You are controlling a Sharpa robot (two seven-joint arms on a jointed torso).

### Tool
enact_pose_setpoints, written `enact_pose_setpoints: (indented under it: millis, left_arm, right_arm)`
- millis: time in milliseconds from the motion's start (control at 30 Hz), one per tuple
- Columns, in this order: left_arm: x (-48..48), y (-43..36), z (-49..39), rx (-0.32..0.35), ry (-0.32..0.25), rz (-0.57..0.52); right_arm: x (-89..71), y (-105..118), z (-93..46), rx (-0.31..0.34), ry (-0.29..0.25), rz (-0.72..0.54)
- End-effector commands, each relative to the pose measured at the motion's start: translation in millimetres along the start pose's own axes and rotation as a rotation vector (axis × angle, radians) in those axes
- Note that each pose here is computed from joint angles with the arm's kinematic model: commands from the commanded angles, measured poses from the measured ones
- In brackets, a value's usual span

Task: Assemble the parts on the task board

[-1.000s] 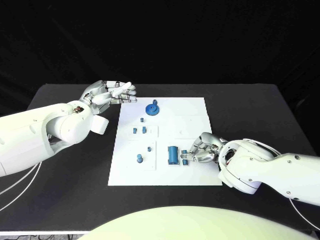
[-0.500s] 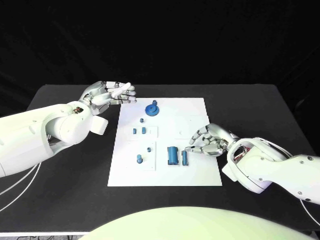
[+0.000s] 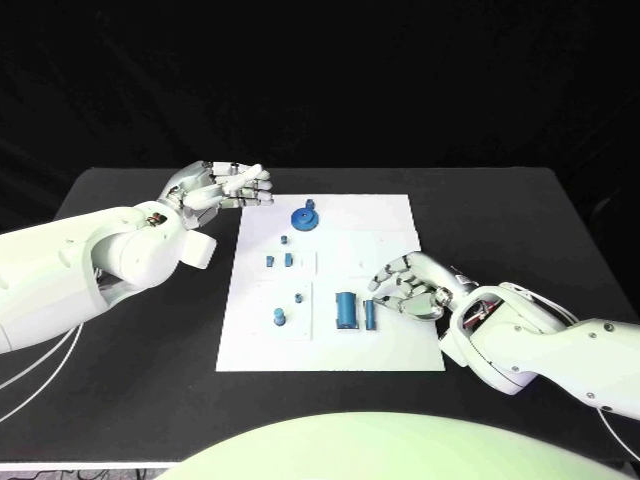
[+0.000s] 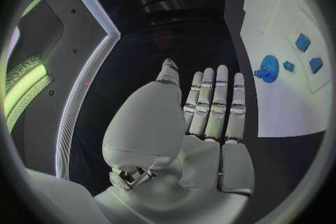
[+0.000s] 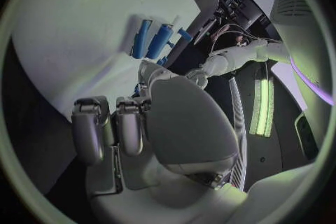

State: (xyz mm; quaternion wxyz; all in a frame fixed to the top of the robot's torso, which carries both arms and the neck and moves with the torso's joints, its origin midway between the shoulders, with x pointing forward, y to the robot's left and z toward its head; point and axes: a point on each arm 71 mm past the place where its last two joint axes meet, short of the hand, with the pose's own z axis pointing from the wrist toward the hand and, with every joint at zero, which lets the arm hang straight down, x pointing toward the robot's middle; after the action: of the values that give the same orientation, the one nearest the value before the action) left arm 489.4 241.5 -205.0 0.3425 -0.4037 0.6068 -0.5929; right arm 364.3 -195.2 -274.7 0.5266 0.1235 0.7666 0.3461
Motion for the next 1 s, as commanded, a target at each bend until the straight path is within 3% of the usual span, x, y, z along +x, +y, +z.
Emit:
enact_pose_setpoints:
  millis: [33,1000]
  left_arm:
    - [1.9,-1.3,0.4,0.011,0.015,-0.004]
    - [1.2,-1.1,-0.2,0.01,0.019,-0.006]
  right_arm:
    - [4.2,2,0.3,-0.046,0.036,-0.03]
    - [16.6,-1,3.7,-0.004,0.097,-0.095]
